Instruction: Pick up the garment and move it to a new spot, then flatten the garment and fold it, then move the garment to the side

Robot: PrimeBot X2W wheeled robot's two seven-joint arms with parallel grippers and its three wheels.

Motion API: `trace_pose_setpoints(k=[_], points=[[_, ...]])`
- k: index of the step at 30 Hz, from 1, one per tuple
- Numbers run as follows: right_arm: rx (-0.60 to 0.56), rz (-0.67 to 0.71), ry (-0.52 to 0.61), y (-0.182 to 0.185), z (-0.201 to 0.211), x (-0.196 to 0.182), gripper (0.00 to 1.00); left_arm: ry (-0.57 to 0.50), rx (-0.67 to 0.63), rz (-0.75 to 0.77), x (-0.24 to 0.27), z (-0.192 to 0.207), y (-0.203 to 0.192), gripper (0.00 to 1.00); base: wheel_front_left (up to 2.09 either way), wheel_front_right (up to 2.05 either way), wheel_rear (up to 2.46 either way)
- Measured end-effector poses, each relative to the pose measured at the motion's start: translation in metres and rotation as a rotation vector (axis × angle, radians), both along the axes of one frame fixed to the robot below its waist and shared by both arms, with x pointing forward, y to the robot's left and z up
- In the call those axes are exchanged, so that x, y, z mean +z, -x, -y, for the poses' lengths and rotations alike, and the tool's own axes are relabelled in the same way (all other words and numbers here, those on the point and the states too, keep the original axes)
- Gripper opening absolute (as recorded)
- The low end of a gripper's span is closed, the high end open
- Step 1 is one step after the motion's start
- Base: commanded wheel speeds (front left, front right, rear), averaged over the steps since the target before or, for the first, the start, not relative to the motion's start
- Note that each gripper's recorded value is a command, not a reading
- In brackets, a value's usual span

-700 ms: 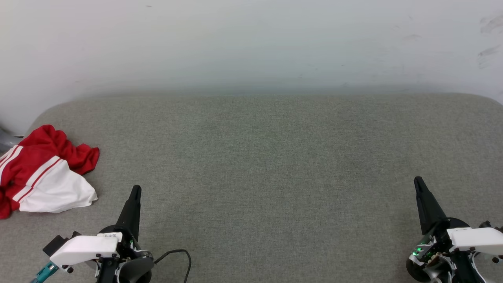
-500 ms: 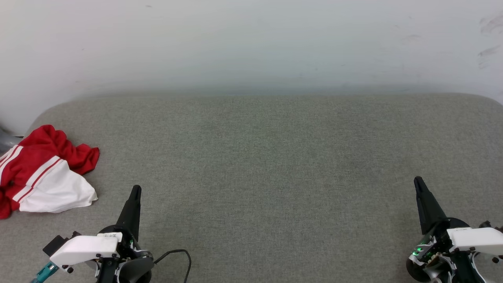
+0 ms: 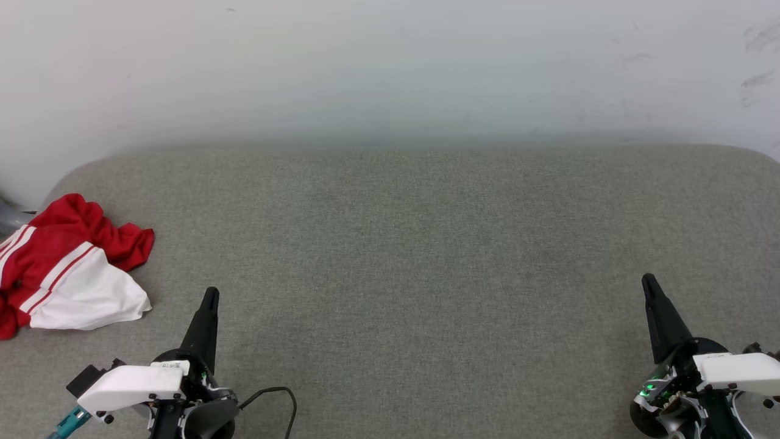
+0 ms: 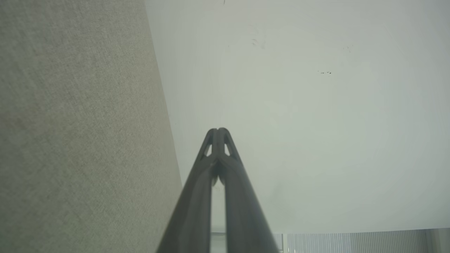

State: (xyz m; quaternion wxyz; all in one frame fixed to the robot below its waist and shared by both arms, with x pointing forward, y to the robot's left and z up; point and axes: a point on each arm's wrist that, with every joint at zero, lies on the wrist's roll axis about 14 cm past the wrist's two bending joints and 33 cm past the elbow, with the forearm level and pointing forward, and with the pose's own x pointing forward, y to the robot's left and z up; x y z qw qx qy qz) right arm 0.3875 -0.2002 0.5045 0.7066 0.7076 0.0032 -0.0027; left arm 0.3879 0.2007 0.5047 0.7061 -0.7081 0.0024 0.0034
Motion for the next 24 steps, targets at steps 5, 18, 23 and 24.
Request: trace_pose_setpoints(k=[5,18,23,24], points=[[0.0,0.0,0.0,0.0,0.0,0.0,0.0,0.0,0.0,0.0,0.0,0.0,0.0,0.0,0.0,0.0,0.0],[0.0,0.0,0.0,0.0,0.0,0.0,0.0,0.0,0.0,0.0,0.0,0.0,0.0,0.0,0.0,0.0,0.0],[0.0,0.0,0.0,0.0,0.0,0.0,0.0,0.0,0.0,0.0,0.0,0.0,0.0,0.0,0.0,0.0,0.0],[0.0,0.0,0.0,0.0,0.0,0.0,0.0,0.0,0.0,0.0,0.0,0.0,0.0,0.0,0.0,0.0,0.0]])
